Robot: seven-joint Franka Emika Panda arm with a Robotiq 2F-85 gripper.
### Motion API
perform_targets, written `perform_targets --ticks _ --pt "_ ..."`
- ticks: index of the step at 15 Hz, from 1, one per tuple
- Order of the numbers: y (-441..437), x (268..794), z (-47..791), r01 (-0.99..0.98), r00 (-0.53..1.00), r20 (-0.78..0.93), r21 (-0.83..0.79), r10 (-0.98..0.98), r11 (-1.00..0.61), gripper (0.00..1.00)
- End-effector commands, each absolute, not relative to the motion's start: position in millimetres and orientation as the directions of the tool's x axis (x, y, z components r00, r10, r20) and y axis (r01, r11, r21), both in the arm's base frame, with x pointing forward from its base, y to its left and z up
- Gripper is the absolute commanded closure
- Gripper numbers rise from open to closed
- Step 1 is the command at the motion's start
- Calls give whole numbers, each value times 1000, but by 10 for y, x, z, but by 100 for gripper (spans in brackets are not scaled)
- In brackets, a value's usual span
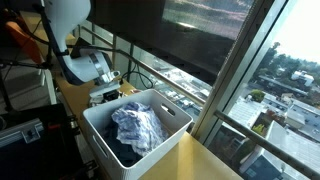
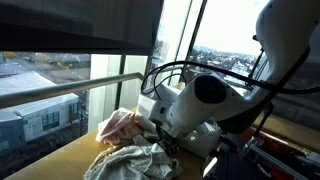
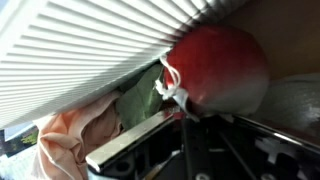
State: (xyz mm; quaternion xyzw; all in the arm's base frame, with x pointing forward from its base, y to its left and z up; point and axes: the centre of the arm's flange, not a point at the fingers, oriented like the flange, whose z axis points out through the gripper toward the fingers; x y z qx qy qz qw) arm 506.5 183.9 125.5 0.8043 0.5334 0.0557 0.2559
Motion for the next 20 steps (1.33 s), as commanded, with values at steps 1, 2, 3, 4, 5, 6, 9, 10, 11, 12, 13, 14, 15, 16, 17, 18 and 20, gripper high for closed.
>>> perform_targets --ticks 1,2,3,4,5,6,9,10,11,12,13,14,15,16,17,18,20 --pt "2070 5092 1842 824 439 -156 464 885 -327 99" --pt "2143 5088 2015 820 445 -138 458 885 -341 99" --pt "2226 5078 2240 815 453 -116 456 884 -358 99" --pt "2288 5076 2443 809 460 -93 455 883 -373 99" --pt "2323 5087 2645 799 470 -72 458 880 -389 99" --pt "2336 5110 2864 789 481 -54 463 875 -405 99" --pt "2219 5270 3557 738 524 19 490 851 -465 99" --pt "2123 5329 3785 718 542 41 497 840 -487 99" --pt "1974 5408 3987 692 564 66 505 823 -515 99" --pt "1797 5497 4174 666 588 87 512 804 -543 99" --pt "1609 5581 4355 640 612 104 517 784 -569 99" --pt "1372 5673 4500 610 639 121 521 760 -596 99" --pt "1120 5758 4631 584 661 135 525 739 -619 99" --pt "830 5836 4713 560 685 143 523 714 -643 99" --pt "568 5894 4748 539 706 150 521 692 -662 99" --pt "352 5926 4728 521 727 150 516 670 -680 99" --pt "11 5950 4630 490 764 143 506 629 -710 72"
